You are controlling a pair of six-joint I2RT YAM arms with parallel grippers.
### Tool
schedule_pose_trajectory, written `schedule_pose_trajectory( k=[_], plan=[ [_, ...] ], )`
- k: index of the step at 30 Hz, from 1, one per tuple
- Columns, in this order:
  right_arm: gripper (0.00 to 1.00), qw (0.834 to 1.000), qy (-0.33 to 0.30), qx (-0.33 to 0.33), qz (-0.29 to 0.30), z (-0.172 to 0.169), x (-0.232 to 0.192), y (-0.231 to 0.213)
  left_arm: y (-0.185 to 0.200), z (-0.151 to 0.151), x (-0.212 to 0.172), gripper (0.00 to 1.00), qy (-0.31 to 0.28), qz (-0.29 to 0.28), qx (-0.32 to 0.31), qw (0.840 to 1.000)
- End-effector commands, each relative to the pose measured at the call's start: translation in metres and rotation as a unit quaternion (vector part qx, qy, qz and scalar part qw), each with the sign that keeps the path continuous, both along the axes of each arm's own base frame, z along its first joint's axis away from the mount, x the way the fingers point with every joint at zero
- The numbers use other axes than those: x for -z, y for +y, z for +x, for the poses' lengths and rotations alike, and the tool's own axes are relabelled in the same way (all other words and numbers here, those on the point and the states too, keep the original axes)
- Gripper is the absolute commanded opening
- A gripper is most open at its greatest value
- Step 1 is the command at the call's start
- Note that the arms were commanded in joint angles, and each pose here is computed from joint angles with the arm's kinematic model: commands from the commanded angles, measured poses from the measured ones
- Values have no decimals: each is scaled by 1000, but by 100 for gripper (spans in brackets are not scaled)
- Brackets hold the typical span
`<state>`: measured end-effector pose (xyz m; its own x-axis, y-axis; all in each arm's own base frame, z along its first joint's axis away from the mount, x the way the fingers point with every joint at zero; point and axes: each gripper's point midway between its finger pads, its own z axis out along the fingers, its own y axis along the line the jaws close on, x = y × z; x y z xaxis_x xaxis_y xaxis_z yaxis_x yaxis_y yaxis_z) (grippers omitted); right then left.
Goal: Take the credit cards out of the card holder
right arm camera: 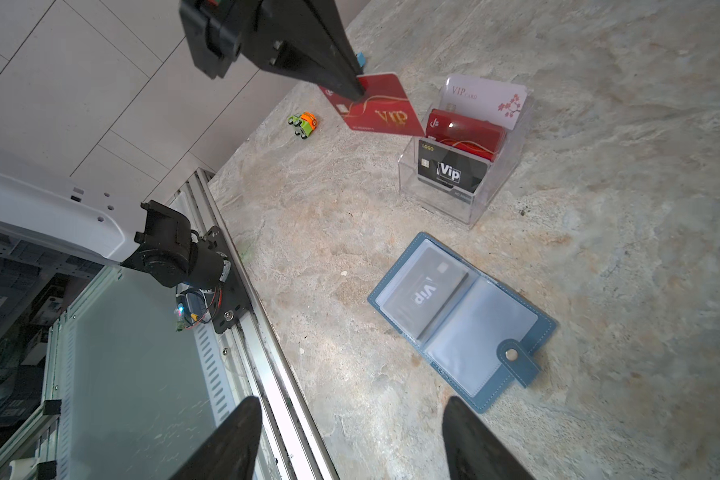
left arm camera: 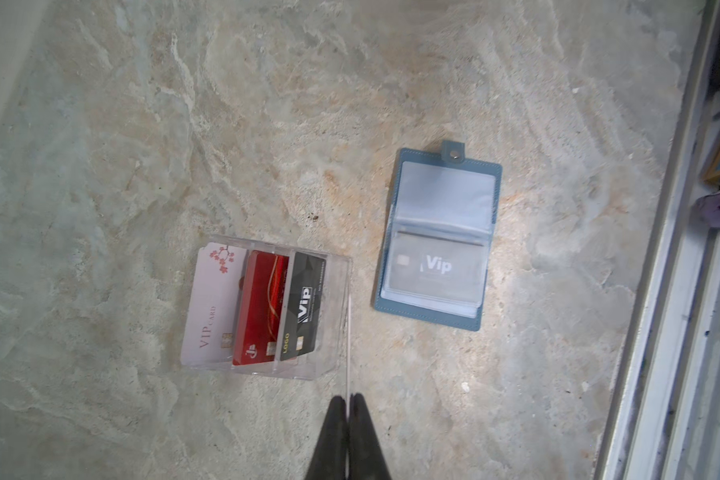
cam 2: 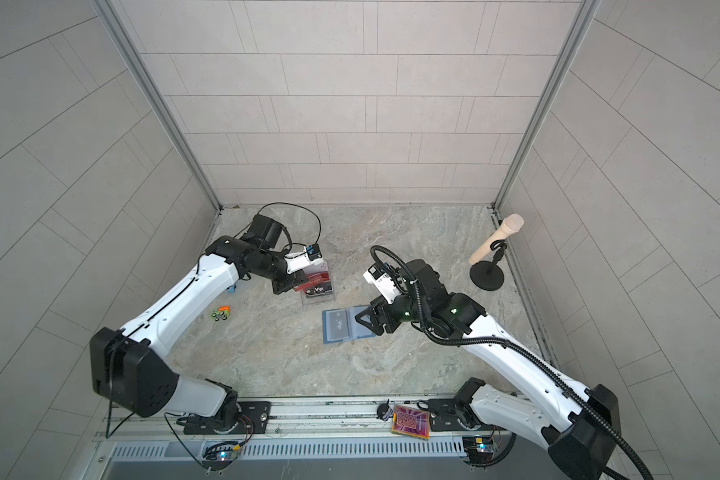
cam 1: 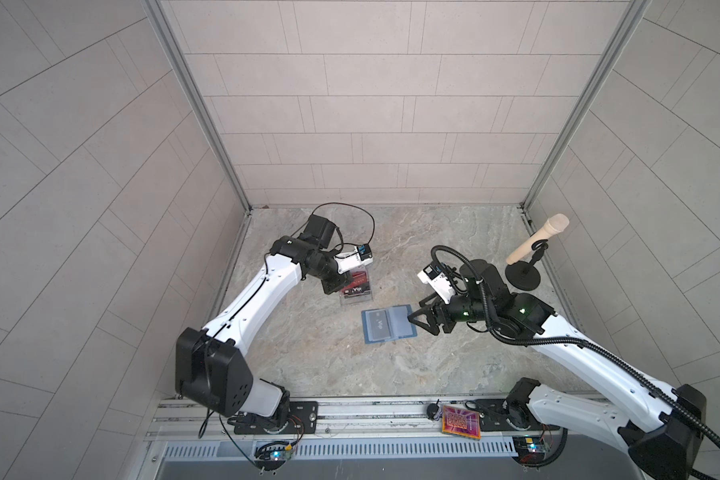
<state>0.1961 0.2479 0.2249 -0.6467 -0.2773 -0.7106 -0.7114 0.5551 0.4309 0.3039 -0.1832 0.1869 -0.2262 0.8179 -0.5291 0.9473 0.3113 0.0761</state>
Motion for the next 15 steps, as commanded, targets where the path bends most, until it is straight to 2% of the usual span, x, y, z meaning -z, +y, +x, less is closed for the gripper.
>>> schedule_pose_trajectory(
  k=[1, 7, 15],
  plan=[
    [72, 1000, -14, 14, 9, 3, -6, -4, 10, 8, 13, 0, 17, 39, 20, 999],
    [73, 999, -13, 32, 2, 1, 0, -12, 0, 24, 27, 0, 22, 24, 39, 999],
    [74, 999, -14, 46, -1, 1, 8, -18, -1, 42, 46, 0, 39, 50, 58, 996]
  ],
)
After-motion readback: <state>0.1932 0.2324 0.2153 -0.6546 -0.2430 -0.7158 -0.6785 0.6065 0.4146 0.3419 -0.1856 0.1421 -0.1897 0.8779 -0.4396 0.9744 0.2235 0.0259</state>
